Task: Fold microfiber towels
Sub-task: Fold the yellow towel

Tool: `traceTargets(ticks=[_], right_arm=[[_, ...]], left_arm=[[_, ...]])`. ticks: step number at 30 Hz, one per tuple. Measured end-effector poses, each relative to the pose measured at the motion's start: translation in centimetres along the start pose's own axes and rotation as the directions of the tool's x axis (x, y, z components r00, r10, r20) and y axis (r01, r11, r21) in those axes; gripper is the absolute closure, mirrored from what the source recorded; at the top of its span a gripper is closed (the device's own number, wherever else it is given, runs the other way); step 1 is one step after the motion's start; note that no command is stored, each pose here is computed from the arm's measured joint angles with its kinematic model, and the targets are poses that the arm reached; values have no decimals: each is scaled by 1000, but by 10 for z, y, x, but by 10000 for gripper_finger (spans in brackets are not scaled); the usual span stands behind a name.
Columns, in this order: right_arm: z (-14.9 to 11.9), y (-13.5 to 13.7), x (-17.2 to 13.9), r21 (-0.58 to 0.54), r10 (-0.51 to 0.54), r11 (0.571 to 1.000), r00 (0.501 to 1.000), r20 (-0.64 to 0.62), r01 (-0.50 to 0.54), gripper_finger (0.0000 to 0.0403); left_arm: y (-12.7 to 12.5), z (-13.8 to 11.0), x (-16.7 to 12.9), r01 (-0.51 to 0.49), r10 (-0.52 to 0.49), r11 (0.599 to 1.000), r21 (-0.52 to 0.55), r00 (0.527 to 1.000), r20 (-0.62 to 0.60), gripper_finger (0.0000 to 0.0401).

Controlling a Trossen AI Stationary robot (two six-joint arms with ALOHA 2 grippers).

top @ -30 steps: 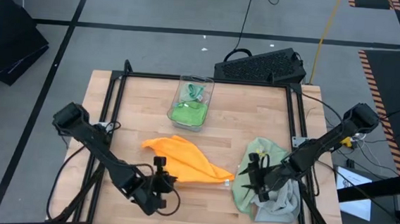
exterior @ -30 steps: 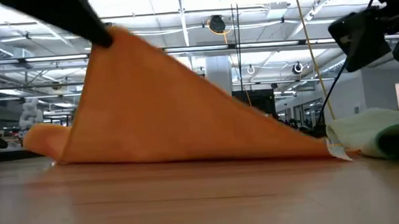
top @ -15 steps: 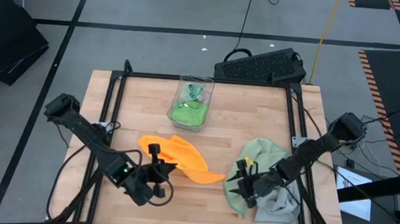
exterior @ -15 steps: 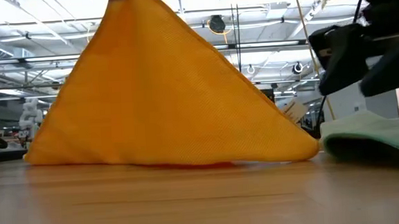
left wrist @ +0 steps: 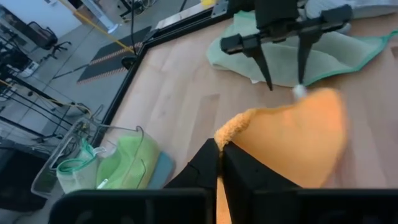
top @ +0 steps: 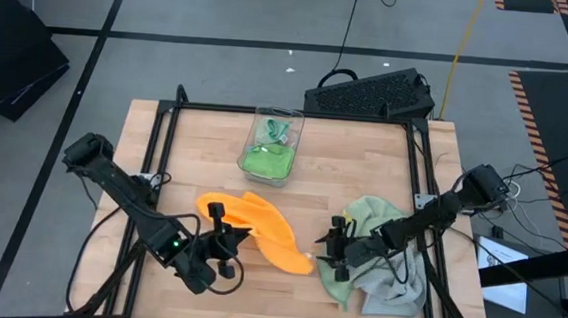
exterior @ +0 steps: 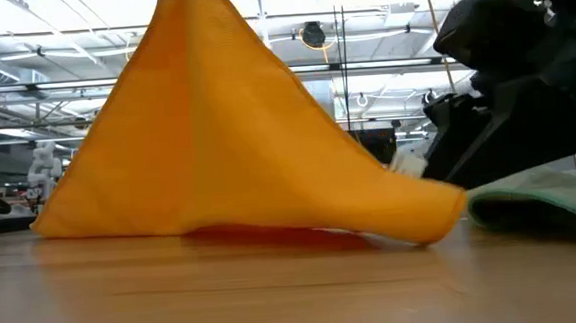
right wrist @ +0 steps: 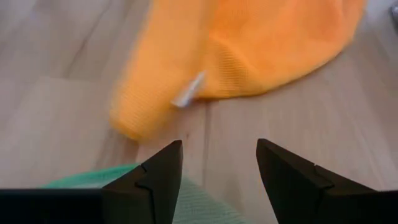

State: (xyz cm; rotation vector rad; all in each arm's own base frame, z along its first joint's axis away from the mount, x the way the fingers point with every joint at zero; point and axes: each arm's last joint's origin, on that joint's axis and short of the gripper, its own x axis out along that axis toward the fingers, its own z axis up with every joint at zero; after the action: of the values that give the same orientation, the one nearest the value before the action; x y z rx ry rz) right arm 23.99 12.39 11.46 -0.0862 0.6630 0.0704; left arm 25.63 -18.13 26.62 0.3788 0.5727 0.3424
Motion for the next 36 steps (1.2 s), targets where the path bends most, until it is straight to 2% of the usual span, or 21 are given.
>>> traceTargets(ticks=[7,13,17,19,24,28,33,36], right_arm=[[3,5,9,71,187,979,981,54,-190,206],[6,12,9,91,240,964,966,97,-248,206],[4,21,5,84,304,947,949,83,-311,206],[2,23,4,85,279,955,957,77,-285,200],[0,25,3,64,135,988,986,99,-142,160],[0,25,2,64,119,990,987,104,-126,134],[1,22,3,74,73,994,990,116,-82,130],[3,16,5,130,34,990,991,132,-51,134]], left_arm=[[1,0,1,-10,10,1000,-5,1000,2,392],[4,1,5,-27,27,999,-28,1000,-5,395],[10,2,9,-108,109,993,-36,994,8,390],[12,3,12,-132,132,990,-41,991,6,388],[19,4,20,-169,169,983,-72,986,-7,396],[23,4,24,-192,191,977,-95,981,-13,386],[25,5,26,-194,194,976,-103,981,-15,393],[24,6,26,-190,190,976,-109,982,-10,395]])
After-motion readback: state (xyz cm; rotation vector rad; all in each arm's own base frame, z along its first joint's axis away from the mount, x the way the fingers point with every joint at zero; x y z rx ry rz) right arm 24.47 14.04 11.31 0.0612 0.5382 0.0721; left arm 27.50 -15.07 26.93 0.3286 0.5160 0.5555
